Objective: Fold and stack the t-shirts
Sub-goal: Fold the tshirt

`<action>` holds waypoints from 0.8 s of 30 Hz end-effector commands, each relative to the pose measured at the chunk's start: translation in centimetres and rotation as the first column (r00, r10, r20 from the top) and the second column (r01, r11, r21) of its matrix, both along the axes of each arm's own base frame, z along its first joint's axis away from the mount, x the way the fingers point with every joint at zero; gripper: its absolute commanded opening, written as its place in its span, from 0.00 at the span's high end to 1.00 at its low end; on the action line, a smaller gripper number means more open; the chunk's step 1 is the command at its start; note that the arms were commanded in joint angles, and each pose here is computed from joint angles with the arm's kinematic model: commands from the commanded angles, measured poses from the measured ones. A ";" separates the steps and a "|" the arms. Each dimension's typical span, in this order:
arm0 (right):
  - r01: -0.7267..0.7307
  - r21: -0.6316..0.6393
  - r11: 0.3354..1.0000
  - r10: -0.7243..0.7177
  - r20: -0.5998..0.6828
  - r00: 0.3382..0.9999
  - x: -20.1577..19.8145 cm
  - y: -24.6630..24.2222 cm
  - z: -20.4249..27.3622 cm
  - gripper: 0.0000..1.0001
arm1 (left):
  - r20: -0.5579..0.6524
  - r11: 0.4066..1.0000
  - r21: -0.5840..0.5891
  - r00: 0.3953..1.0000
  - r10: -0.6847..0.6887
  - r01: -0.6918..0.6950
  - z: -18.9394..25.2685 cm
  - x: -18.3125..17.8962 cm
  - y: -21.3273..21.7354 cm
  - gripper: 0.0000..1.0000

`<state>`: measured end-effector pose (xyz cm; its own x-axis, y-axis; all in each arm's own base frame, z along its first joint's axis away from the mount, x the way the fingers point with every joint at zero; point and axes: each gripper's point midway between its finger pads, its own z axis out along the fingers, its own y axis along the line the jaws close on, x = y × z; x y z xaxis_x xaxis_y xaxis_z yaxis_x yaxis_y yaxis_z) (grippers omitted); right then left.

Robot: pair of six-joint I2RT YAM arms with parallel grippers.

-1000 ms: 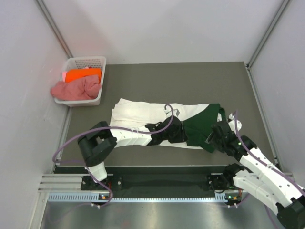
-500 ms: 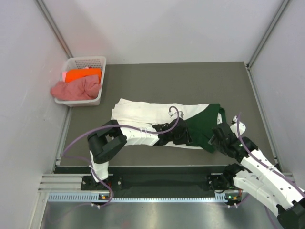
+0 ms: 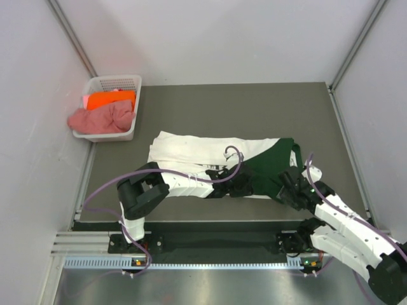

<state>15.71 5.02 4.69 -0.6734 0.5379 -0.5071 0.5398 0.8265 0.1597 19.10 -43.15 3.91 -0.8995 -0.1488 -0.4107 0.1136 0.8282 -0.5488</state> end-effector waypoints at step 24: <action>-0.015 0.091 0.996 0.006 0.090 0.996 0.9 1.2 0.8 0.99 | 0.082 1.000 0.010 0.997 0.008 -0.009 2.3 1.6 -0.9 0.65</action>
<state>16.17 6.01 4.83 -0.6491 0.5676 -0.5065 0.5175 0.8174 0.2530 20.15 -44.05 4.56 -0.8820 -0.1294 -0.4531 0.1480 0.8368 -0.5271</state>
